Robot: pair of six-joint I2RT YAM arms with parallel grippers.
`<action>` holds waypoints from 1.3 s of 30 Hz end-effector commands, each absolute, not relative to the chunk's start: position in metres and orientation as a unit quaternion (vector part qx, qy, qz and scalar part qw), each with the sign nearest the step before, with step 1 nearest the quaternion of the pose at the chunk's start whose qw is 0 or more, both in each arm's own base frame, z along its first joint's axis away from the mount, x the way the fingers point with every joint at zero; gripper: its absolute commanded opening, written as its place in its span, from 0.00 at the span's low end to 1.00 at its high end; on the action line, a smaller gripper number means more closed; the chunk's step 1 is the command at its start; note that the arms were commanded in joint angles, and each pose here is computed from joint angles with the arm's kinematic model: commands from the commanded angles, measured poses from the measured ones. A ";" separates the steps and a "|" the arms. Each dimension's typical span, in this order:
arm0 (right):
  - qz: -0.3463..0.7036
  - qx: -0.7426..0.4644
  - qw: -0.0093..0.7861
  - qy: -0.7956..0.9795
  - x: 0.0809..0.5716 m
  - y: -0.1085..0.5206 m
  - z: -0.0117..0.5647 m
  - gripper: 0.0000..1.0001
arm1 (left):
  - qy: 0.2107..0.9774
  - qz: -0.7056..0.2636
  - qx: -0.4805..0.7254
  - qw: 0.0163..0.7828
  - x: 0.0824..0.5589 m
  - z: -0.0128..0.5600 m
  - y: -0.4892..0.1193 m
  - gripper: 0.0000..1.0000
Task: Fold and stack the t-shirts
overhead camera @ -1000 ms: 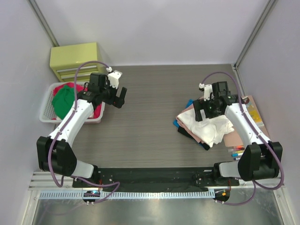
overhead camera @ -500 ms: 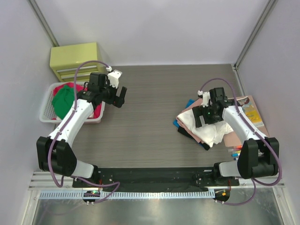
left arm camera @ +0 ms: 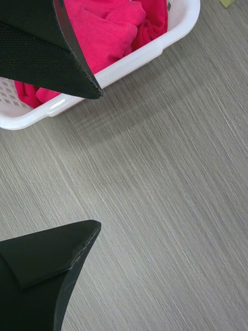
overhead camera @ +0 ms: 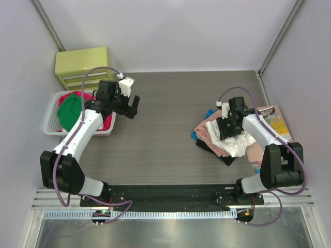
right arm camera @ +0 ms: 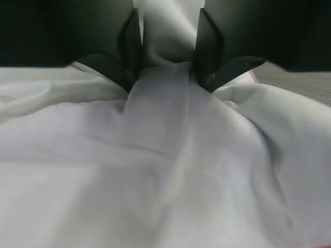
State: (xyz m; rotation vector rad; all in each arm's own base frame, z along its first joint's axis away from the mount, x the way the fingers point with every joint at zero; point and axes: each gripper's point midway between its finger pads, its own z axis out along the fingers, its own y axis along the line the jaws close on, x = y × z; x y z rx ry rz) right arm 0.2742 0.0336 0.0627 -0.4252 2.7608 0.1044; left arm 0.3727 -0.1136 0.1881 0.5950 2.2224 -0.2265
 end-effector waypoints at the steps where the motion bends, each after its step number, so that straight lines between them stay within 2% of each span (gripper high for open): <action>1: 0.033 -0.150 0.195 0.969 0.279 0.035 0.073 0.57 | 0.860 -0.094 0.239 0.441 0.375 0.217 -0.116 1.00; 2: 0.035 -0.151 0.203 0.967 0.279 0.035 0.078 0.64 | 0.860 -0.095 0.240 0.441 0.375 0.216 -0.117 1.00; 4: 0.032 -0.153 0.207 0.966 0.278 0.035 0.082 0.68 | 0.860 -0.096 0.240 0.440 0.376 0.216 -0.117 1.00; 5: 0.028 -0.155 0.211 0.965 0.278 0.033 0.085 0.77 | 0.860 -0.098 0.239 0.440 0.376 0.217 -0.118 1.00; 7: 0.022 -0.158 0.206 0.965 0.275 0.030 0.086 0.86 | 0.859 -0.099 0.239 0.441 0.377 0.218 -0.119 1.00; 8: 0.022 -0.161 0.208 0.965 0.275 0.030 0.088 0.94 | 0.859 -0.101 0.238 0.441 0.377 0.219 -0.119 1.00; 10: 0.022 -0.163 0.206 0.965 0.273 0.030 0.091 1.00 | 0.858 -0.103 0.239 0.443 0.377 0.221 -0.120 1.00; 13: 0.024 -0.166 0.211 0.963 0.275 0.031 0.104 1.00 | 0.857 -0.102 0.240 0.444 0.376 0.223 -0.120 1.00; 20: 0.030 -0.170 0.328 0.929 0.280 0.037 0.195 1.00 | 0.856 -0.099 0.243 0.445 0.373 0.222 -0.118 1.00; 24: 0.037 -0.172 0.340 0.924 0.268 0.039 0.212 0.98 | 0.857 -0.103 0.242 0.442 0.374 0.221 -0.120 1.00; 25: 0.031 -0.169 0.335 0.927 0.265 0.036 0.209 0.02 | 0.857 -0.105 0.244 0.441 0.375 0.220 -0.121 1.00; 31: 0.025 -0.166 0.270 0.948 0.248 0.030 0.163 0.01 | 0.858 -0.108 0.244 0.440 0.376 0.220 -0.122 1.00; 35: 0.049 -0.170 0.257 0.950 0.255 0.040 0.155 0.01 | 0.859 -0.108 0.243 0.438 0.377 0.219 -0.122 1.00; 39: 0.072 -0.168 0.210 0.960 0.262 0.047 0.131 0.01 | 0.858 -0.104 0.244 0.439 0.377 0.220 -0.121 1.00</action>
